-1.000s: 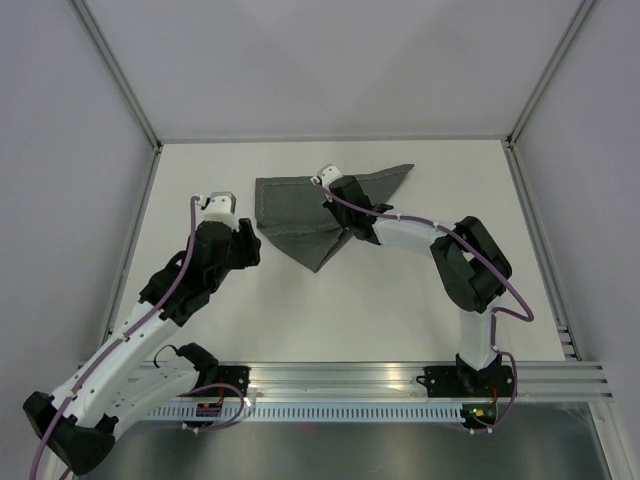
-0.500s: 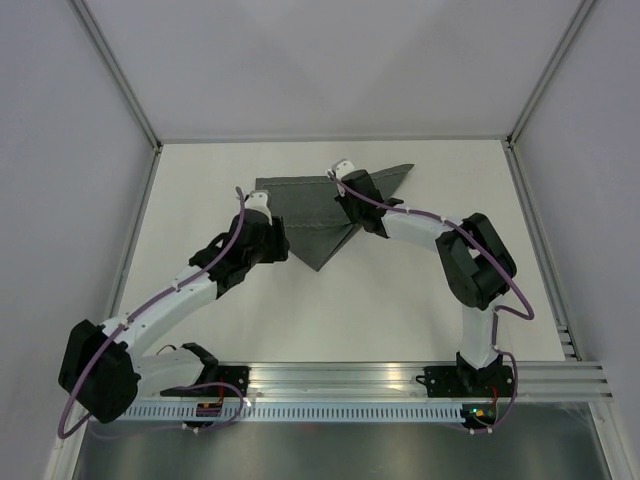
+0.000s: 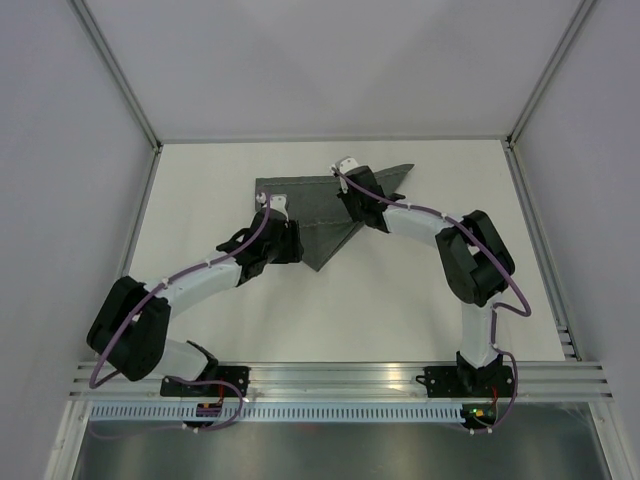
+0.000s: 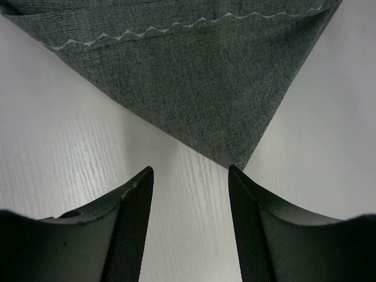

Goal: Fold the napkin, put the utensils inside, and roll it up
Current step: Fold the napkin at the center of the board.

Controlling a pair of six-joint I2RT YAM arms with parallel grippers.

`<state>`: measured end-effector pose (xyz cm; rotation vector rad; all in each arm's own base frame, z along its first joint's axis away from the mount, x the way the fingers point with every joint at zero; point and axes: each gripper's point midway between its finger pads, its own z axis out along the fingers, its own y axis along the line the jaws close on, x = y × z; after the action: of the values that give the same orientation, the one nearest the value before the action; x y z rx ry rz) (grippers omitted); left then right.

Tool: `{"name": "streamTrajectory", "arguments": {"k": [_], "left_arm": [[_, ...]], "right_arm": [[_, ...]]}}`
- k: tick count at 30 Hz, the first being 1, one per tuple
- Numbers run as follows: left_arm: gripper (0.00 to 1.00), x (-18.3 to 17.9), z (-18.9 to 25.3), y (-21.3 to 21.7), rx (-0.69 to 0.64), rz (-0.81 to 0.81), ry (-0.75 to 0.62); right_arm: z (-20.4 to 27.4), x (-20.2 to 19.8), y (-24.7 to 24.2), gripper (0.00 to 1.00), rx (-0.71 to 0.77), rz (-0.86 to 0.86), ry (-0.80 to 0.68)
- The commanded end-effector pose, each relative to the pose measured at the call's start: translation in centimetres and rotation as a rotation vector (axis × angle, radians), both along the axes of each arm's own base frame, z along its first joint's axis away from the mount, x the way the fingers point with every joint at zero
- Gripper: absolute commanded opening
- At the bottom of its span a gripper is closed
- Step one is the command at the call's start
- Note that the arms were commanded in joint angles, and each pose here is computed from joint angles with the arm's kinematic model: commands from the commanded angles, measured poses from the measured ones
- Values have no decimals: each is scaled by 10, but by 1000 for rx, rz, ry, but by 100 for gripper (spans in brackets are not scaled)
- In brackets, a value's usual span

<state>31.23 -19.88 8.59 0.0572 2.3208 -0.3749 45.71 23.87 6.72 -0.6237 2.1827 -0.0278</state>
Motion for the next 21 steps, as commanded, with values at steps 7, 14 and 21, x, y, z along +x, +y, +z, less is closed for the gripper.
{"name": "streamTrajectory", "arguments": {"k": [7,14,21], "left_arm": [[58,22,13,-27,-103,-7,-37],[57,28,13,-33,-110,-15,-34],[57,28,11,-37,-118,-21,-24]], "right_arm": [[1,13,-21,50,29,-67,40],[13,22,-37,51,86,-103,46],[35,40,-50,52,140,-141,39]]}}
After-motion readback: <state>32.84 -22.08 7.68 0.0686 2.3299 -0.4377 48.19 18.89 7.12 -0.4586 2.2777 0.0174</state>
